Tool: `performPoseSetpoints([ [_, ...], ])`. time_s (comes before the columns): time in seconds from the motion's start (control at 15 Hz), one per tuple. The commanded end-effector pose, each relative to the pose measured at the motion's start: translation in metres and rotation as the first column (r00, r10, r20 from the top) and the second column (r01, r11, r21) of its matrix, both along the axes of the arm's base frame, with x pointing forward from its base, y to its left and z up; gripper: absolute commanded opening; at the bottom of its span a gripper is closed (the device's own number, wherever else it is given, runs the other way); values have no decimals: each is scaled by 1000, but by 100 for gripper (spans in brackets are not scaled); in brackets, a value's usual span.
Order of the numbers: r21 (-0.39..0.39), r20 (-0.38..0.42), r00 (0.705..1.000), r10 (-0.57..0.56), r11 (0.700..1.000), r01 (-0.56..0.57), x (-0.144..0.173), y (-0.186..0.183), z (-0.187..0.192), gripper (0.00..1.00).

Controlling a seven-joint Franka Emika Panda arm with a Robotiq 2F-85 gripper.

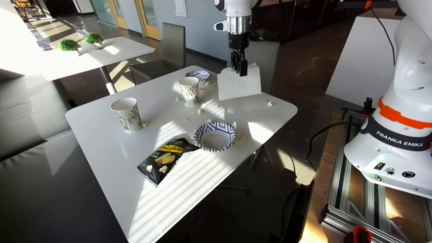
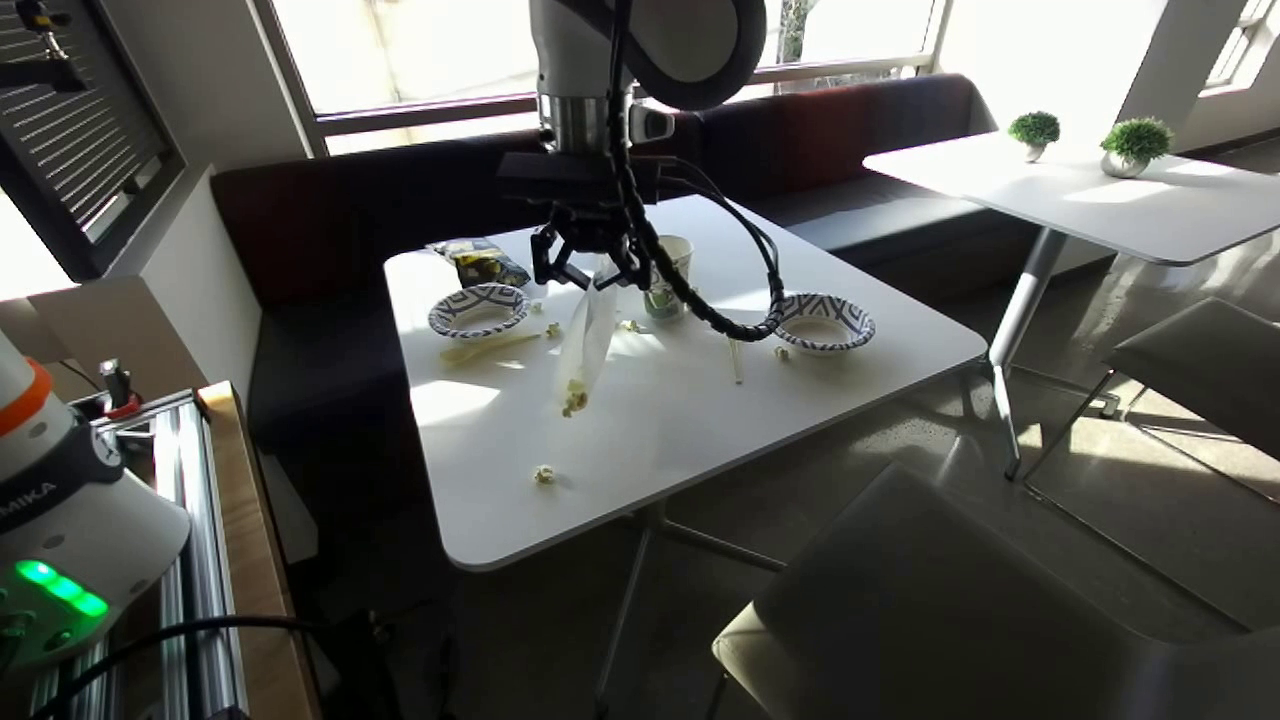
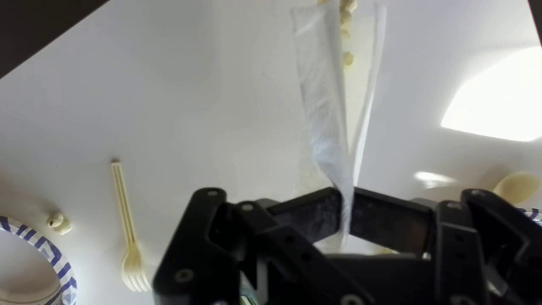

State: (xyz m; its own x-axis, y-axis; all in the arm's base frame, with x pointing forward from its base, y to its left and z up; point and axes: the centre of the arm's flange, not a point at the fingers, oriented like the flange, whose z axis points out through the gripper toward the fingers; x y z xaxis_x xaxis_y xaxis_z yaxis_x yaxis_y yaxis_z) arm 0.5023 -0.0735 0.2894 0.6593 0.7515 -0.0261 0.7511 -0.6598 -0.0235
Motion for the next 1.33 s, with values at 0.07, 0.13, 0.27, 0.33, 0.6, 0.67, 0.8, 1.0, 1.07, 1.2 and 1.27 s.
performPoseSetpoints([
  [0.07, -2, 1, 1000, 3, 1000, -3, 0, 1, 1, 0],
  [0.13, -3, 1, 1000, 3, 1000, -3, 0, 0, 1, 0],
  [0.27, -5, 2, 1000, 3, 1000, -3, 0, -1, 1, 0],
  [0.33, -5, 2, 1000, 3, 1000, -3, 0, -1, 1, 0],
  [0.6, -5, 2, 1000, 3, 1000, -3, 0, -1, 1, 0],
  [0.67, -5, 2, 1000, 3, 1000, -3, 0, -1, 1, 0],
  [0.8, -5, 2, 1000, 3, 1000, -3, 0, -1, 1, 0],
  [1.0, -18, 6, 1000, 25, 1000, -25, 4, 4, 9, 0],
  [1.07, -15, 11, 999, 38, 999, -37, 9, 10, 19, 0],
  [1.2, -25, 27, 998, 58, 998, -57, 17, 19, 35, 0],
  [1.27, -35, 34, 998, 61, 998, -60, 20, 23, 41, 0],
])
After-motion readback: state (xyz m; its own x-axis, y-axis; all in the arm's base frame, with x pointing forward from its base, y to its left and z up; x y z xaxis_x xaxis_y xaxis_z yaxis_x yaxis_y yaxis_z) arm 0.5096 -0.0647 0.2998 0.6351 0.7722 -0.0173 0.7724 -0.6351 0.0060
